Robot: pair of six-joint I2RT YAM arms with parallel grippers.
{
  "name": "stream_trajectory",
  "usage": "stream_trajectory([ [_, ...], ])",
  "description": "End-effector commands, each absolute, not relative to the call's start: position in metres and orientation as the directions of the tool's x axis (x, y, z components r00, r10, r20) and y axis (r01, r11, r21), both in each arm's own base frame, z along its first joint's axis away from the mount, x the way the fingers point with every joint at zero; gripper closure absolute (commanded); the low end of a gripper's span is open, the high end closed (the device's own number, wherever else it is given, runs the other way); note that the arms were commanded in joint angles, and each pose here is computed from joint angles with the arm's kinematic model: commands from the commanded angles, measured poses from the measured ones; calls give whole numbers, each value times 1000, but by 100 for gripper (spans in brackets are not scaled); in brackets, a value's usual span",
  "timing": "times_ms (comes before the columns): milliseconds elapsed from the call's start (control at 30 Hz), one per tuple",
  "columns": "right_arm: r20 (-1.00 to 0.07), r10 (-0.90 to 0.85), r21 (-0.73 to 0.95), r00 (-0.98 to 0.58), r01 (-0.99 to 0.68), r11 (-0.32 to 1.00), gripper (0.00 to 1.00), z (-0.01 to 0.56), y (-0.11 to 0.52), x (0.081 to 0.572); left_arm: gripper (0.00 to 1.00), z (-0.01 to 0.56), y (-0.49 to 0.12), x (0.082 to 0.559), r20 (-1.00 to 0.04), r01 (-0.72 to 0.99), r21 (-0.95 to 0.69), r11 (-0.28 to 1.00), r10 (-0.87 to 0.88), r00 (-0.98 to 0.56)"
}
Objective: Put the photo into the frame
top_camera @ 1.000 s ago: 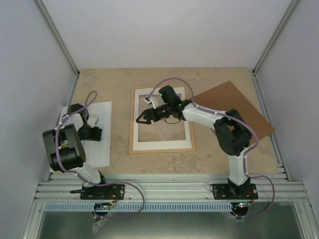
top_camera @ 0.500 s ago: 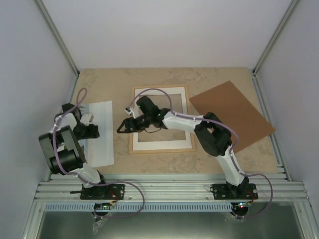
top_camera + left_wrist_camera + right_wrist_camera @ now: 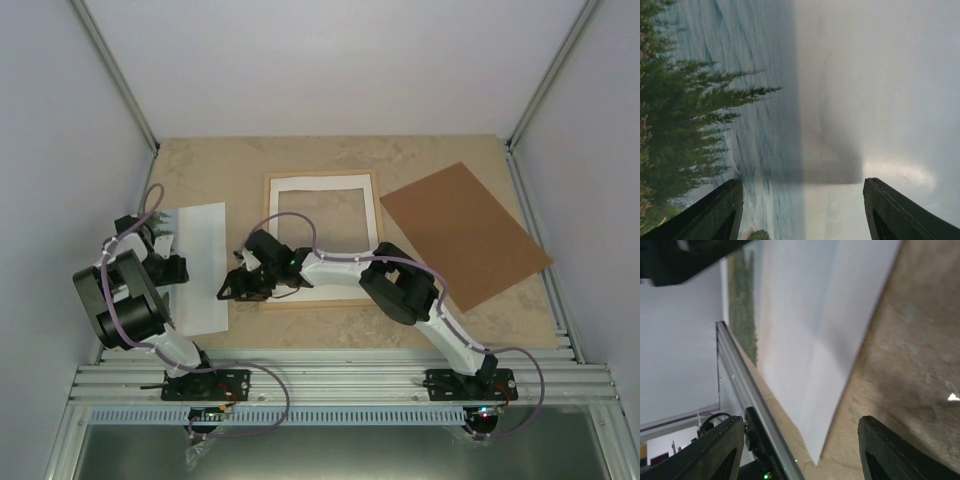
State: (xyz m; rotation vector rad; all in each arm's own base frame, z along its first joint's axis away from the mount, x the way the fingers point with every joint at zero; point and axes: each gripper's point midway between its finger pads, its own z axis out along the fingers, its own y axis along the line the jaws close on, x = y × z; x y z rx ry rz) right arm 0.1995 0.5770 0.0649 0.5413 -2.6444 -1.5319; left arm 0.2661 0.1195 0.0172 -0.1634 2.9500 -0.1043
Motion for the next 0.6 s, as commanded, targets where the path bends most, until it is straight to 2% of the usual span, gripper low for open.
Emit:
stream_trajectory([
  [0,-44,-243,825,-969,-172,539,37,41,581,197,32,3,119,256,-153,-116,-73,991,-126,-980],
  [267,88,-168,767,-982,-41,641,43,-4,578,185,35,-2,116,252,-155,-113,-72,991,-123,-980],
  [400,103,-160,773,-982,-23,634,49,-18,586,186,36,-4,114,252,-153,-122,-92,988,-135,-979],
  [567,70,-167,819,-984,-39,573,61,-13,602,191,37,-9,110,247,-140,-116,-101,988,-130,-982],
])
